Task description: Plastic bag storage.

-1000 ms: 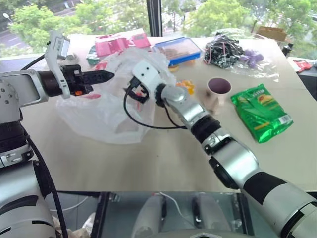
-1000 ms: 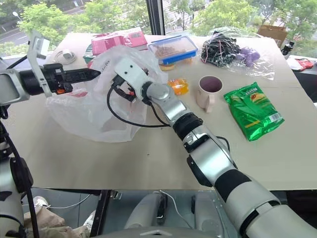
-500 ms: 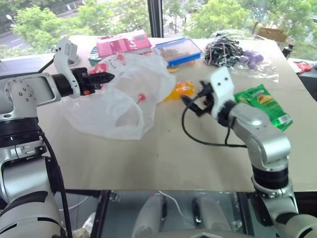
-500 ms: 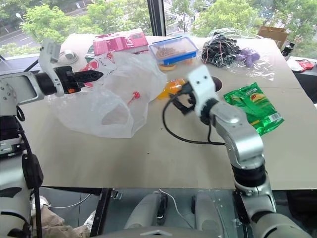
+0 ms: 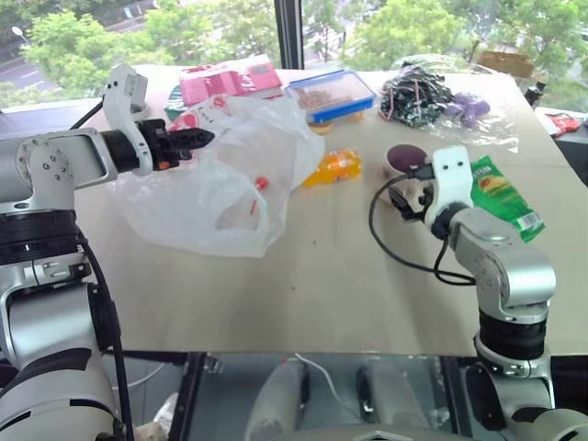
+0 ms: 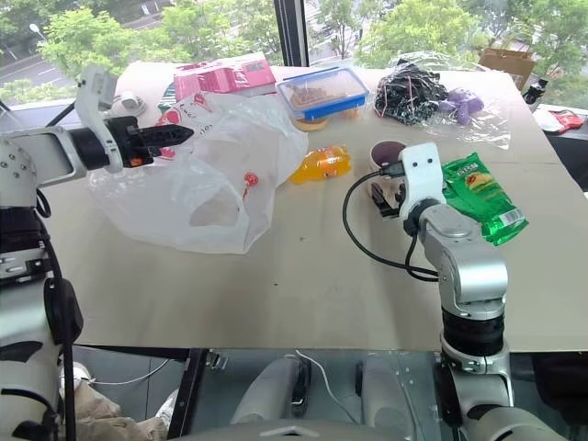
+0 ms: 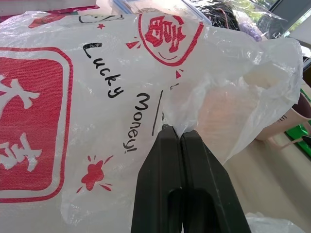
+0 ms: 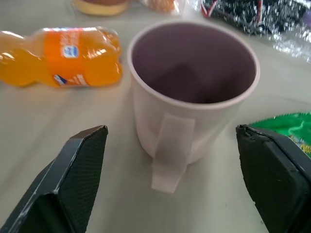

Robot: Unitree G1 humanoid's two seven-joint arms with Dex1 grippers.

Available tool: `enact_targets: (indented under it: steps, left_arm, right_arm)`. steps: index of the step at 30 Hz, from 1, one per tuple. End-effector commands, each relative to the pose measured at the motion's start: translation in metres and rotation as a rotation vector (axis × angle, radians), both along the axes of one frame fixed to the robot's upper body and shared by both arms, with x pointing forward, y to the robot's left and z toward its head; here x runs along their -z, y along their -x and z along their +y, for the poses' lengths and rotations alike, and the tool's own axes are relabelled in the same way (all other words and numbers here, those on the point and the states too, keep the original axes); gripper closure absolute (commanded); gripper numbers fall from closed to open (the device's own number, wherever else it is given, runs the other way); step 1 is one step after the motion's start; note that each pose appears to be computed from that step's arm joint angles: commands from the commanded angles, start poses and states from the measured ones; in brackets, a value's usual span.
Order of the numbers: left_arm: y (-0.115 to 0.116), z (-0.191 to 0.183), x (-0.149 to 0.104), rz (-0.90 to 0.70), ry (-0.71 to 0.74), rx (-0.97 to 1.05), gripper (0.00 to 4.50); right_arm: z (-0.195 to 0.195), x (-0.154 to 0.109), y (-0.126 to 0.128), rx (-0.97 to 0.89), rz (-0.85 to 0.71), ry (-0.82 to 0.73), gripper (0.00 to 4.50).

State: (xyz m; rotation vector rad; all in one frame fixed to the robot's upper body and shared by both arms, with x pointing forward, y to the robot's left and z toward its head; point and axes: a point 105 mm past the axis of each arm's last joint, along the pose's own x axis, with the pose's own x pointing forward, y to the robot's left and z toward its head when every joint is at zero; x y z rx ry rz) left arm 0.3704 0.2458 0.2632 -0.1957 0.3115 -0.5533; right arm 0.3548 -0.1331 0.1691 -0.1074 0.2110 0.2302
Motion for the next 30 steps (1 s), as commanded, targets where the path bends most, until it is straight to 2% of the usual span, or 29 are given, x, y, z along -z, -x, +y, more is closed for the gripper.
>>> enact_targets:
  steps: [1, 5, 7, 10, 14, 17, 19, 23, 25, 30]
  left_arm:
    - [0.004, 0.001, -0.021, -0.076, -0.015, 0.002, 4.50]
    - [0.005, 0.001, -0.021, -0.076, -0.016, -0.001, 4.50]
    - [0.005, 0.001, -0.020, -0.076, -0.015, -0.001, 4.50]
    - [0.004, -0.001, -0.020, -0.074, -0.010, 0.004, 4.50]
    - [0.004, -0.005, -0.018, -0.074, -0.007, 0.017, 4.50]
    - [0.003, -0.007, -0.017, -0.072, -0.010, 0.028, 4.50]
    - [0.005, -0.010, -0.015, -0.070, -0.019, 0.047, 4.50]
    - [0.013, -0.014, -0.015, -0.072, -0.030, 0.098, 4.50]
    - [0.020, -0.016, -0.021, -0.089, -0.028, 0.136, 4.50]
    - [0.031, -0.019, -0.028, -0.107, -0.022, 0.182, 4.50]
  right_arm:
    - [-0.008, -0.004, -0.004, 0.015, -0.040, -0.003, 1.52]
    - [-0.012, -0.003, -0.005, 0.010, -0.046, 0.022, 3.51]
    - [-0.012, -0.004, -0.004, -0.012, -0.059, 0.042, 4.13]
    - [-0.002, -0.010, 0.010, -0.150, -0.089, 0.046, 4.13]
    - [0.032, -0.027, 0.061, -0.522, -0.111, -0.006, 4.13]
    - [0.055, -0.036, 0.080, -0.670, -0.114, -0.026, 4.13]
    - [0.074, -0.043, 0.080, -0.719, -0.137, -0.042, 4.13]
    - [0.113, -0.053, 0.061, -0.781, -0.170, -0.049, 4.13]
    - [0.140, -0.050, 0.040, -0.798, -0.168, -0.048, 4.13]
    - [0.189, -0.040, 0.020, -0.886, -0.162, -0.048, 4.13]
